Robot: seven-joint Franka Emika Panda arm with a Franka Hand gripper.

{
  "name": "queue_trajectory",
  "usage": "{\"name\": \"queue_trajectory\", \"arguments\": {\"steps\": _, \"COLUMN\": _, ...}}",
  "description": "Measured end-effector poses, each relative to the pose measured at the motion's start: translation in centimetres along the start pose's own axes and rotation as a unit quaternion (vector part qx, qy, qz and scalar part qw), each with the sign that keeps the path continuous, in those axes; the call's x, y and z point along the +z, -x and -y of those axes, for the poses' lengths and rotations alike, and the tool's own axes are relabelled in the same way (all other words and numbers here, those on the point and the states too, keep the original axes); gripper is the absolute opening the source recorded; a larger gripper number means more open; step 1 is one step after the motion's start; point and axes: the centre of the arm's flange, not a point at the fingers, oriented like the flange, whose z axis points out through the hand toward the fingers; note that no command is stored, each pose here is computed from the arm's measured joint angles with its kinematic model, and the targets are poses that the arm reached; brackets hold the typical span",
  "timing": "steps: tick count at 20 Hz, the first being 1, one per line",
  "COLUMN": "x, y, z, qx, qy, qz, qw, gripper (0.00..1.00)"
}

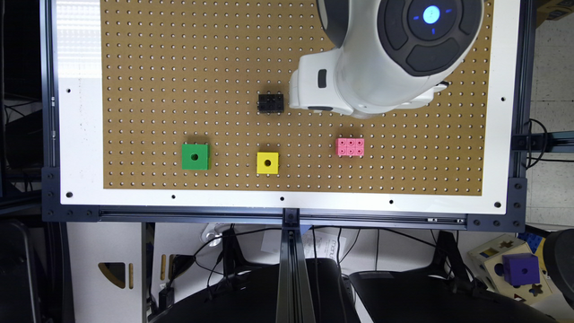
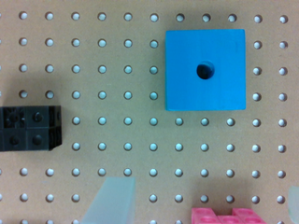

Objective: Pick up pink block.

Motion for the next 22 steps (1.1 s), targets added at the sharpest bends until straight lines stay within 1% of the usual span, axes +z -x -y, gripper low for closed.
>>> {"name": "queue_trajectory", "arguments": {"steps": 2, "x": 0.0, "y": -0.01, "z": 0.0, "qx": 0.0003, "qy": 0.0003, "qz": 0.0003, "qw": 1.0, "gripper": 1.0}}
{"name": "queue_trajectory", "arguments": {"steps": 4, "x": 0.0, "y": -0.02, "z": 0.0, "qx": 0.0004, "qy": -0.0002, "qz": 0.0001, "qw": 1.0, "gripper": 1.0}}
{"name": "queue_trajectory", "arguments": {"steps": 6, "x": -0.2, "y": -0.05, "z": 0.2, "qx": -0.0001, "qy": -0.0025, "qz": -0.0011, "qw": 0.999996, "gripper": 1.0}}
{"name": "queue_trajectory", "arguments": {"steps": 8, "x": -0.5, "y": -0.17, "z": 0.5, "qx": -0.001, "qy": -0.0058, "qz": -0.0029, "qw": 0.999979, "gripper": 1.0}}
{"name": "queue_trajectory", "arguments": {"steps": 9, "x": -0.6, "y": -0.25, "z": 0.8, "qx": -0.0017, "qy": -0.0081, "qz": -0.004, "qw": 0.999958, "gripper": 1.0}}
{"name": "queue_trajectory", "arguments": {"steps": 11, "x": -0.8, "y": -0.5, "z": 2.0, "qx": -0.0045, "qy": -0.0141, "qz": -0.0058, "qw": 0.999873, "gripper": 1.0}}
{"name": "queue_trajectory", "arguments": {"steps": 13, "x": -0.5, "y": -0.97, "z": 3.3, "qx": -0.0065, "qy": -0.019, "qz": -0.0064, "qw": 0.999779, "gripper": 1.0}}
{"name": "queue_trajectory", "arguments": {"steps": 14, "x": -0.3, "y": -1.29, "z": 4.1, "qx": -0.0073, "qy": -0.021, "qz": -0.0062, "qw": 0.999733, "gripper": 1.0}}
{"name": "queue_trajectory", "arguments": {"steps": 15, "x": 0.1, "y": -1.64, "z": 4.8, "qx": -0.008, "qy": -0.0225, "qz": -0.0056, "qw": 0.9997, "gripper": 1.0}}
{"name": "queue_trajectory", "arguments": {"steps": 16, "x": 0.5, "y": -1.96, "z": 5.4, "qx": -0.0082, "qy": -0.0233, "qz": -0.0048, "qw": 0.999684, "gripper": 1.0}}
{"name": "queue_trajectory", "arguments": {"steps": 18, "x": 0.9, "y": -2.32, "z": 6.0, "qx": -0.0081, "qy": -0.0237, "qz": -0.0038, "qw": 0.999679, "gripper": 1.0}}
{"name": "queue_trajectory", "arguments": {"steps": 20, "x": 1.0, "y": -2.4, "z": 6.1, "qx": -0.0081, "qy": -0.0239, "qz": -0.0036, "qw": 0.999676, "gripper": 1.0}}
{"name": "queue_trajectory", "arguments": {"steps": 21, "x": 1.0, "y": -2.39, "z": 6.1, "qx": -0.0081, "qy": -0.0235, "qz": -0.0033, "qw": 0.999686, "gripper": 1.0}}
{"name": "queue_trajectory", "arguments": {"steps": 22, "x": 1.1, "y": -2.38, "z": 6.1, "qx": -0.0081, "qy": -0.0227, "qz": -0.0028, "qw": 0.999704, "gripper": 1.0}}
